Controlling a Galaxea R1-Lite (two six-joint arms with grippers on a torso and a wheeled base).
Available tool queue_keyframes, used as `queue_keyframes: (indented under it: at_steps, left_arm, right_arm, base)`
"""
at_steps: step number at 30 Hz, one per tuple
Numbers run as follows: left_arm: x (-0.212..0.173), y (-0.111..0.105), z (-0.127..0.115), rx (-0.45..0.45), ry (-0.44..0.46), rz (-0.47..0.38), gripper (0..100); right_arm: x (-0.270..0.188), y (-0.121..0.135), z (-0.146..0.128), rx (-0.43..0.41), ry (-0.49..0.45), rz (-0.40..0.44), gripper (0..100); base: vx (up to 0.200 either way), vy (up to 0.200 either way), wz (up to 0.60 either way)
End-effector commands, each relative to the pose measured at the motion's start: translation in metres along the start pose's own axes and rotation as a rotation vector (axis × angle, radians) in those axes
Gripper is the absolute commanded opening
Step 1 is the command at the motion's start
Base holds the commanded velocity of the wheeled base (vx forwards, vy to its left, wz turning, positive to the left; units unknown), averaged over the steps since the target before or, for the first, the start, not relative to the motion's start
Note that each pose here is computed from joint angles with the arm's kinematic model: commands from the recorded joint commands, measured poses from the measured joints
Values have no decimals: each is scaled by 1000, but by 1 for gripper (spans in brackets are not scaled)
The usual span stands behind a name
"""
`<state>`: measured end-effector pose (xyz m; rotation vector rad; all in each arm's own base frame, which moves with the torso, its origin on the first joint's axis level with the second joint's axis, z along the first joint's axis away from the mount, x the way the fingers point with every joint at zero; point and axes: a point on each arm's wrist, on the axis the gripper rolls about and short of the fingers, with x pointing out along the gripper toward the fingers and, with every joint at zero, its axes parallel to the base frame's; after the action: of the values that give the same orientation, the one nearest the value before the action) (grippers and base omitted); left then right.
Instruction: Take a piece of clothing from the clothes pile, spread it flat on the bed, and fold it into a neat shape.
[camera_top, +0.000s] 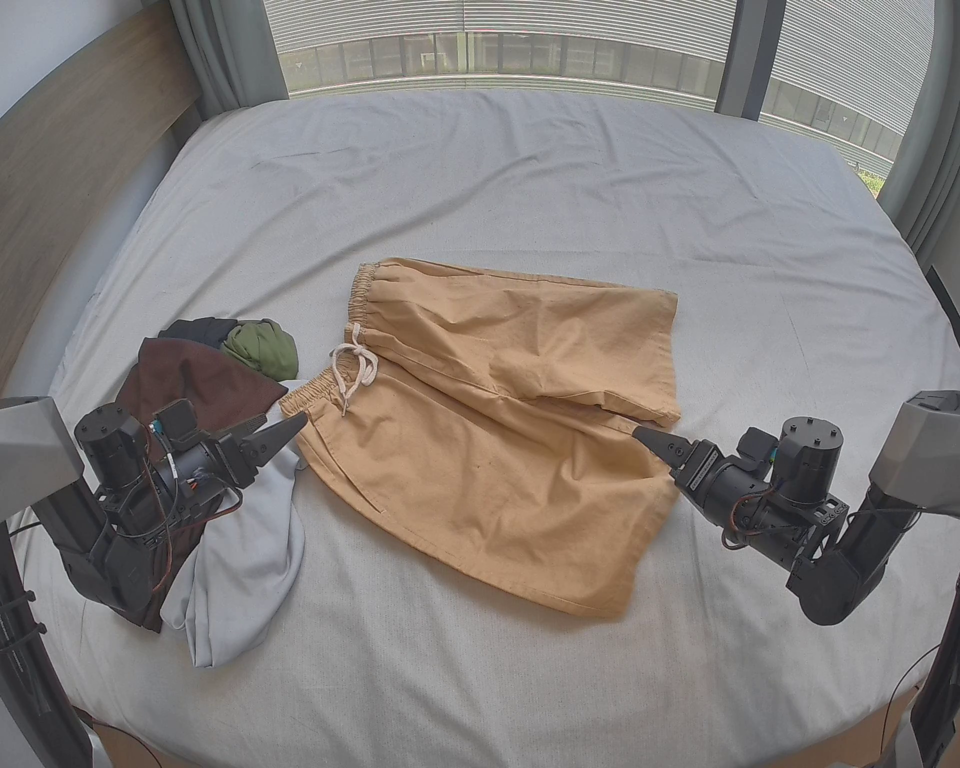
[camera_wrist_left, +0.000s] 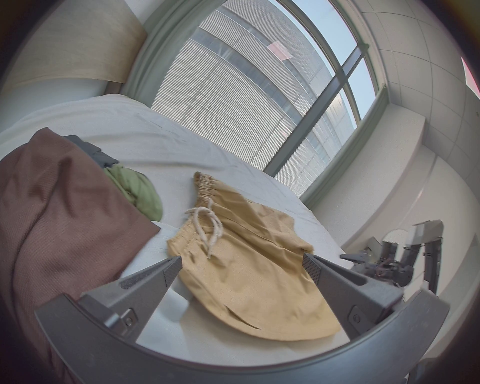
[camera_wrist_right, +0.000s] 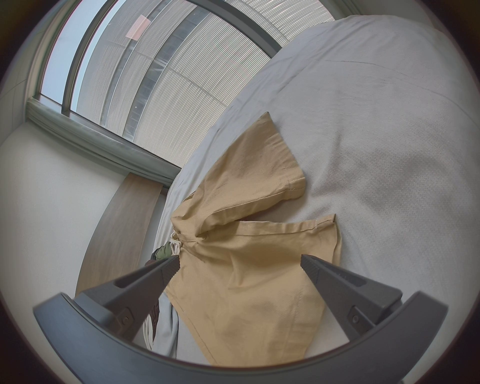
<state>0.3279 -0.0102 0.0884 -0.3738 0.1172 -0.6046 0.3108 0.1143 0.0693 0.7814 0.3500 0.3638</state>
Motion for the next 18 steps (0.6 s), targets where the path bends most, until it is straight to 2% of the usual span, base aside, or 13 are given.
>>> queue_keyframes:
  at_steps: [1, 8, 18]
  left_arm:
    - [10, 19, -12, -27, 2, 59, 100]
    - [22, 28, -8, -98, -42, 102, 100]
    - [36, 30, -7, -155, -61, 74, 100]
  right_arm:
    - [-3, 11, -4, -12, 11, 32, 100]
    - [-3, 12, -3, -14, 0, 44, 100]
    - [-6, 13, -3, -17, -15, 60, 100]
  base:
    - [0, 0, 0]
    - [0, 0, 0]
    - [0, 0, 0]
